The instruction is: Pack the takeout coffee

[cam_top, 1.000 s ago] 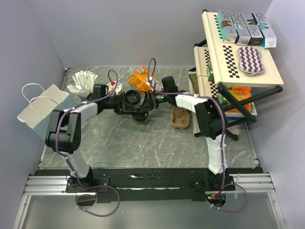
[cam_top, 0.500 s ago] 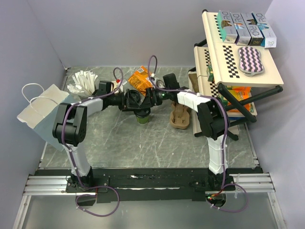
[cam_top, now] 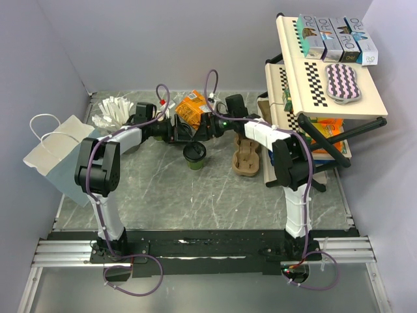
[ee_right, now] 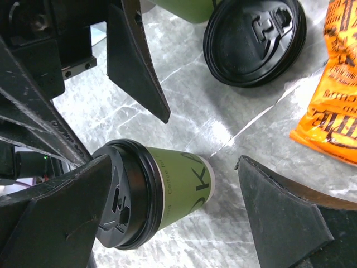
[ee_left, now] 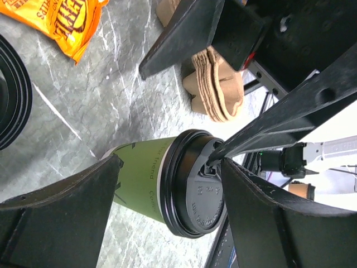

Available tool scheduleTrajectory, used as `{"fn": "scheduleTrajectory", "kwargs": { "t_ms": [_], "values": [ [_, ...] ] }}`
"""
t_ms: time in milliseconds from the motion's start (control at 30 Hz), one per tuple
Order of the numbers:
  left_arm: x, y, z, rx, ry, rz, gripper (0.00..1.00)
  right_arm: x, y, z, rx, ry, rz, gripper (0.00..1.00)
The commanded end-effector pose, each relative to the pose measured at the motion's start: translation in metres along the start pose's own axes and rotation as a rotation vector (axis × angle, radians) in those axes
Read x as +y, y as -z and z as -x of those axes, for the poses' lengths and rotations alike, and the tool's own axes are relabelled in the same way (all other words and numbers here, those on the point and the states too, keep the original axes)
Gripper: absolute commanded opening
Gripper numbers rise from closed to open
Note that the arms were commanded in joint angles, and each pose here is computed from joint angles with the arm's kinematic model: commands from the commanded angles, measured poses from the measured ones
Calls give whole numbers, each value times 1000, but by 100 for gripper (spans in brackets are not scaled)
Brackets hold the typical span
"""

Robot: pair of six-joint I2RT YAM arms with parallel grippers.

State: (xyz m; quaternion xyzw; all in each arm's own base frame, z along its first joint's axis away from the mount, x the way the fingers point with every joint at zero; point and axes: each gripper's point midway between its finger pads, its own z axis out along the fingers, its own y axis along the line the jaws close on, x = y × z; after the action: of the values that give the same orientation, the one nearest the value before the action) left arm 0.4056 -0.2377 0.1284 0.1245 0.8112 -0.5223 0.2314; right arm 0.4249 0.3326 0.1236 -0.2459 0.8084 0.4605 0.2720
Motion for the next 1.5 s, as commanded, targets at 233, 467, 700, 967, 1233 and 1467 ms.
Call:
{"fn": "scheduleTrajectory", "kwargs": {
  "t_ms": [233,467,700,967,1233,1467],
  "values": [
    [-54,43,23,-88,-262,82,82,54,60,30,-94,535,47,100],
    [-83,78,23,-143,-378,178,86,70,66,1,7,844,55,100],
    [-42,85,-41,-138,-193,282,86,63,55,-38,69,980,-108,100],
    [-40,74,-51,-282,22,182,85,59,38,-54,52,973,-284,100],
    [-28,50,-41,-283,131,71,84,37,29,-69,69,618,-318,100],
    [-20,33,-29,-250,193,-8,81,38,10,-67,43,508,-228,100]
  ]
}}
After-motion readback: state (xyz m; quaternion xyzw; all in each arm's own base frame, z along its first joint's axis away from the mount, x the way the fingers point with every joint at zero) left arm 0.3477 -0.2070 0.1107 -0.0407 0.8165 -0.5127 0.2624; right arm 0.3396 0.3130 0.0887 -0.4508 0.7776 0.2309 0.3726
